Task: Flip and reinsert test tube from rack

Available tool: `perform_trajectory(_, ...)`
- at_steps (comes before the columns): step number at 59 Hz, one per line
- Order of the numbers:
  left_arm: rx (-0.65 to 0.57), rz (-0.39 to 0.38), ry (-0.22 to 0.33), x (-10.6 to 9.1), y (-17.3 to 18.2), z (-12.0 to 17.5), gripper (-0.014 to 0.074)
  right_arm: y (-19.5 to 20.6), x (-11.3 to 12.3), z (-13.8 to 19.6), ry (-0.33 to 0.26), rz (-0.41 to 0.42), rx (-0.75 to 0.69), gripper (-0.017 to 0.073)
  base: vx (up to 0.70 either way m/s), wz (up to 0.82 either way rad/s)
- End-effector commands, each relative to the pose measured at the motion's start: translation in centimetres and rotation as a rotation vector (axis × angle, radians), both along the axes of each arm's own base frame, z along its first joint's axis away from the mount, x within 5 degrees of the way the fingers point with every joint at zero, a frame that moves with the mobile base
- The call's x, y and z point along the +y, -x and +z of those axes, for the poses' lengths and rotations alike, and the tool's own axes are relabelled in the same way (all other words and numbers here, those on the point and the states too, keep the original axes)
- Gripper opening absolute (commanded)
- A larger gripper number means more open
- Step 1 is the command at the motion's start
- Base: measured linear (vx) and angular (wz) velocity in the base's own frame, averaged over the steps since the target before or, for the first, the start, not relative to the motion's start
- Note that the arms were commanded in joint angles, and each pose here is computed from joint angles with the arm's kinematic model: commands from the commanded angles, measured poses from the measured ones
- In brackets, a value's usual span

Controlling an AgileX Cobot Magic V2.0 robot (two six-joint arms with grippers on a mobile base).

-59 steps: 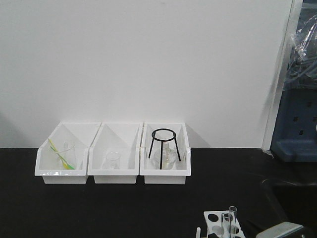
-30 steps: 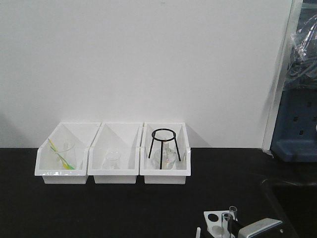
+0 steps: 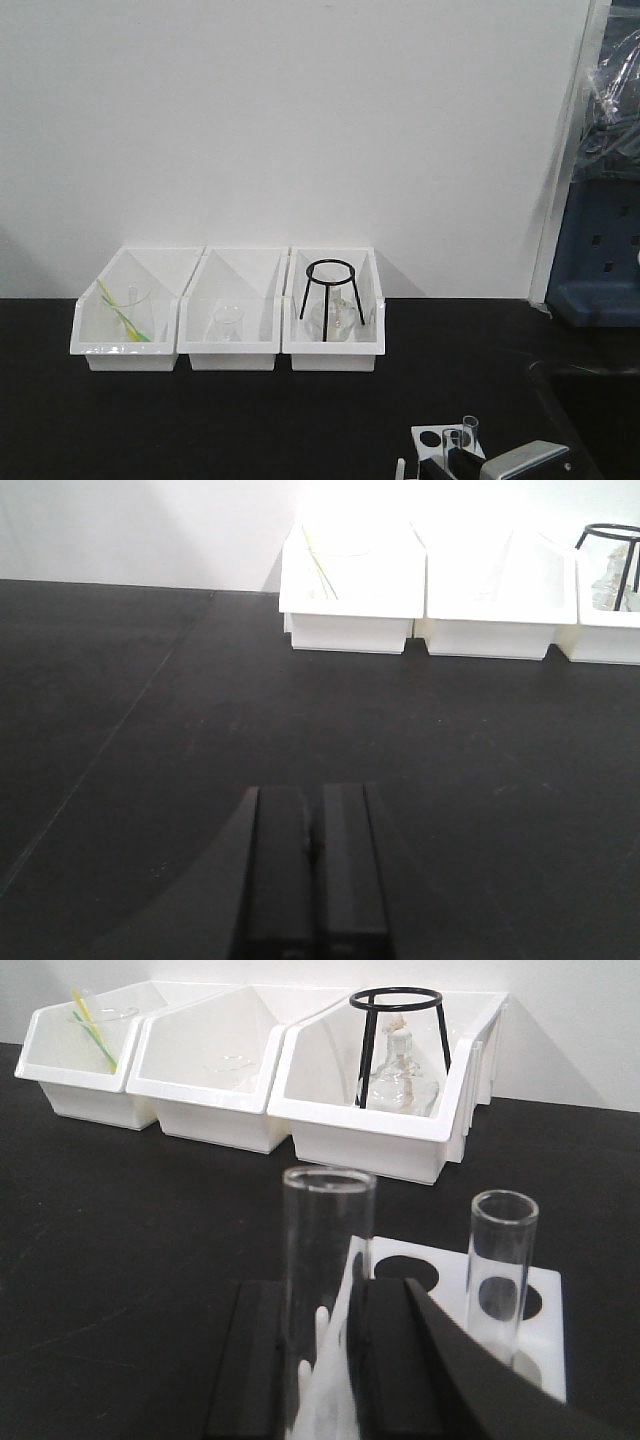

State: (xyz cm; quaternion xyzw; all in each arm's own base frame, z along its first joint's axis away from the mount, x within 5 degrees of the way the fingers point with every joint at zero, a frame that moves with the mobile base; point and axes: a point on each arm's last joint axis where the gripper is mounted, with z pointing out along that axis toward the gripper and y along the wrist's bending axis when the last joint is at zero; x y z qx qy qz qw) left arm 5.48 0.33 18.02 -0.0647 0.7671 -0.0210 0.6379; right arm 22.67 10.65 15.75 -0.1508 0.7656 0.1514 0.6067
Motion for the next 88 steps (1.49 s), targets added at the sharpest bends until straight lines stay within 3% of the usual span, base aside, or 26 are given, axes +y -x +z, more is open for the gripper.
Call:
perform_trajectory(1, -0.087, -0.008, 0.001, -0.1, -0.1, 0.7, -0.0006, -0.3, 0.3, 2.6, -0.057, 0.014, -0.150, -0.0013, 0.00, 0.00)
perform_trajectory(21, -0.087, -0.008, 0.001, -0.1, -0.1, 0.7, -0.0006, 1.9, -0.8, 8.4, -0.130, 0.011, -0.310, -0.0012, 0.00, 0.00)
perform_trajectory(30, -0.087, -0.008, 0.001, -0.1, -0.1, 0.7, -0.0006, 2.5, -1.1, 13.9, -0.163, 0.009, -0.388, -0.0012, 0.00, 0.00)
perform_trajectory(35, -0.087, -0.008, 0.001, -0.1, -0.1, 0.7, -0.0006, 2.5, -1.1, 16.3, -0.134, 0.008, -0.400, -0.0012, 0.00, 0.00)
perform_trajectory(42, -0.087, -0.008, 0.001, -0.1, -0.1, 0.7, -0.0006, 2.5, -1.1, 18.8, -0.037, 0.010, -0.416, -0.0012, 0.00, 0.00)
perform_trajectory(47, -0.087, -0.008, 0.001, -0.1, -0.1, 0.7, -0.0006, 2.6, -1.1, 19.5, 0.083, 0.021, -0.439, -0.0012, 0.00, 0.00)
perform_trajectory(50, -0.087, -0.008, 0.001, -0.1, -0.1, 0.7, -0.0006, 2.6, -1.0, 19.5, 0.219, 0.043, -0.464, -0.0012, 0.00, 0.00)
perform_trajectory(58, -0.087, -0.008, 0.001, -0.1, -0.1, 0.7, -0.0006, 2.7, -0.9, 18.7, 0.789, 0.170, -0.537, -0.0011, 0.00, 0.00)
perform_trajectory(61, -0.087, -0.008, 0.001, -0.1, -0.1, 0.7, -0.0006, 2.7, -1.0, 18.4, 0.944, 0.209, -0.556, -0.0009, 0.00, 0.00)
perform_trajectory(65, -0.087, -0.008, 0.001, -0.1, -0.1, 0.7, -0.0006, 2.9, -1.2, 18.4, 1.046, 0.233, -0.568, -0.0008, 0.00, 0.00)
perform_trajectory(68, -0.087, -0.008, 0.001, -0.1, -0.1, 0.7, -0.0006, 3.2, -1.4, 18.6, 1.070, 0.232, -0.583, -0.0008, 0.00, 0.00)
perform_trajectory(72, -0.087, -0.008, 0.001, -0.1, -0.1, 0.7, -0.0006, 3.6, -1.6, 19.0, 1.054, 0.219, -0.592, -0.0008, 0.00, 0.00)
perform_trajectory(74, -0.087, -0.008, 0.001, -0.1, -0.1, 0.7, -0.0006, 3.8, -1.6, 19.2, 1.008, 0.204, -0.584, -0.0008, 0.00, 0.00)
perform_trajectory(76, -0.087, -0.008, 0.001, -0.1, -0.1, 0.7, -0.0006, 3.9, -1.7, 19.4, 0.923, 0.181, -0.562, -0.0008, 0.00, 0.00)
perform_trajectory(79, -0.087, -0.008, 0.001, -0.1, -0.1, 0.7, -0.0006, 4.1, -1.8, 19.9, 0.718, 0.130, -0.503, -0.0008, 0.00, 0.00)
perform_trajectory(82, -0.087, -0.008, 0.001, -0.1, -0.1, 0.7, -0.0006, 4.1, -2.0, 20.4, 0.407, 0.057, -0.413, -0.0008, 0.00, 0.00)
perform_trajectory(84, -0.087, -0.008, 0.001, -0.1, -0.1, 0.7, -0.0006, 4.1, -2.2, 20.7, 0.236, 0.014, -0.369, -0.0008, 0.00, 0.00)
perform_trajectory(88, -0.087, -0.008, 0.001, -0.1, -0.1, 0.7, -0.0006, 4.0, -2.5, 21.3, -0.001, -0.054, -0.332, -0.0008, 0.00, 0.00)
